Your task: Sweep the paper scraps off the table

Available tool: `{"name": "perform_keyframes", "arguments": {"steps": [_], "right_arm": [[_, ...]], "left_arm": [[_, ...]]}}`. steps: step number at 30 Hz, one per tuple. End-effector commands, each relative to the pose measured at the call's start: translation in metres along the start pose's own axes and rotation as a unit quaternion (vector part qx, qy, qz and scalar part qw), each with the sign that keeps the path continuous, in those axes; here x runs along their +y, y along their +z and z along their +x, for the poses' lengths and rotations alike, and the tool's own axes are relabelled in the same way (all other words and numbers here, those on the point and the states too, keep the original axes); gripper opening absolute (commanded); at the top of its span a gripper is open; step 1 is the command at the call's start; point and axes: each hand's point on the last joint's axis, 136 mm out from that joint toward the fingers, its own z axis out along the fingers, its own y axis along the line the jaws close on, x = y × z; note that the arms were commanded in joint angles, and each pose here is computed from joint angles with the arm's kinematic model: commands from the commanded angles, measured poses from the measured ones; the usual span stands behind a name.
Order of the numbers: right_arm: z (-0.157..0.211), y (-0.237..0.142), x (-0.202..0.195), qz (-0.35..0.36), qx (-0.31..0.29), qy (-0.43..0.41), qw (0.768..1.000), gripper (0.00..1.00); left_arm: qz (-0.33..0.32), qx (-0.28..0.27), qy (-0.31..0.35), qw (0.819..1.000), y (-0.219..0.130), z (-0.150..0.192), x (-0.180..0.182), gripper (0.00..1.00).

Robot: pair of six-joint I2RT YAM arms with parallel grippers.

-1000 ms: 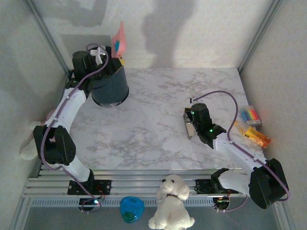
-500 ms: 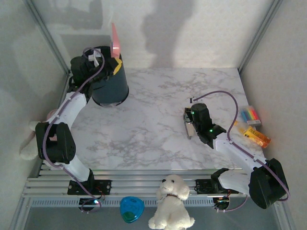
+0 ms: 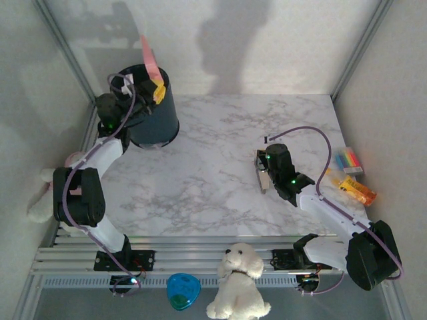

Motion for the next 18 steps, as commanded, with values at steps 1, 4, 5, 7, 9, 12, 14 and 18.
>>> {"name": "perform_keyframes", "arguments": {"steps": [1, 4, 5, 7, 9, 12, 14, 18], "right_arm": [[-0.005, 0.001, -0.001, 0.004, -0.004, 0.008, 1.000, 0.00], [-0.004, 0.002, 0.000, 0.001, -0.002, 0.009, 1.000, 0.00], [-0.004, 0.002, 0.000, 0.001, -0.003, 0.009, 1.000, 0.00], [-0.004, 0.002, -0.001, 0.002, -0.002, 0.009, 1.000, 0.00], [-0.004, 0.002, 0.000, 0.001, -0.003, 0.009, 1.000, 0.00], [-0.004, 0.002, -0.001, 0.001, -0.002, 0.009, 1.000, 0.00], [-0.004, 0.002, 0.000, 0.001, -0.002, 0.010, 1.000, 0.00], [-0.002, 0.003, 0.001, -0.001, 0.000, 0.011, 1.000, 0.00]], "left_arm": [[0.063, -0.009, -0.011, 0.998, -0.006, -0.002, -0.023, 0.00], [0.070, -0.020, -0.028, 0.997, -0.009, -0.005, -0.019, 0.00], [0.075, -0.023, -0.032, 0.996, -0.009, -0.005, -0.019, 0.00], [0.085, -0.025, -0.038, 0.995, -0.011, -0.006, -0.021, 0.00], [0.093, -0.028, -0.047, 0.994, -0.012, -0.006, -0.022, 0.00], [0.107, -0.035, -0.058, 0.992, -0.015, -0.007, -0.023, 0.00], [0.121, -0.039, -0.068, 0.990, -0.018, -0.007, -0.024, 0.00], [0.140, -0.049, -0.093, 0.985, -0.023, -0.009, -0.022, 0.00]]}}
